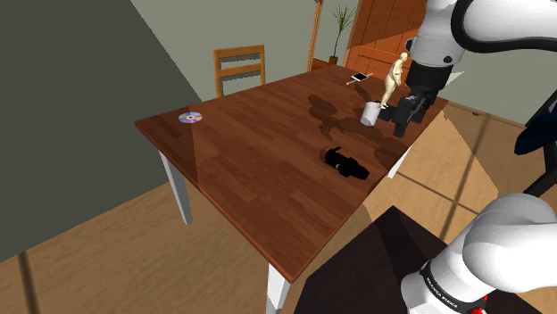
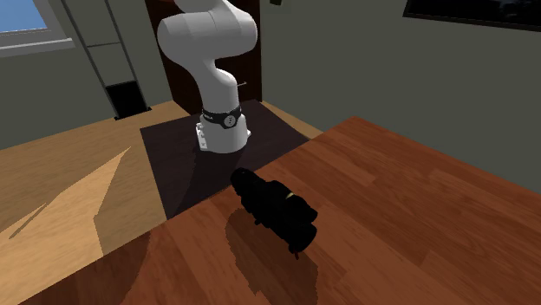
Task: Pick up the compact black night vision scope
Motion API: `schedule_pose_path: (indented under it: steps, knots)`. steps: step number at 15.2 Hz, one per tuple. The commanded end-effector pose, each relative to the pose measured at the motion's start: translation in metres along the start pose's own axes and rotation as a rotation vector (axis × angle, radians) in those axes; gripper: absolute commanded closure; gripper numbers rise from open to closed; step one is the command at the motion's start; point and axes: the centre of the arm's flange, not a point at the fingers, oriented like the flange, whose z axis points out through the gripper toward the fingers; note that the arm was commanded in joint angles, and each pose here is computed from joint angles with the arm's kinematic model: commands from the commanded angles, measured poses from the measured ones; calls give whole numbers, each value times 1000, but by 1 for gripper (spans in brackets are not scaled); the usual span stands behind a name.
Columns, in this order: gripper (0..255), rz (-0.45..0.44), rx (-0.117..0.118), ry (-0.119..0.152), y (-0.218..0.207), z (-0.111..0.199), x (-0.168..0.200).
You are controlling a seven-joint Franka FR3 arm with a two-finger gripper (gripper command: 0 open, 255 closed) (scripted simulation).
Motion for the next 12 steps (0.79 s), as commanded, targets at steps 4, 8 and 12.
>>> schedule_pose_path:
  steps: [4, 8, 12]
  knots:
    - [0, 5, 14, -13, 8, 24, 33]
    - [0, 12, 32, -29, 19, 58, 76]
    - [0, 19, 50, -46, 29, 92, 118]
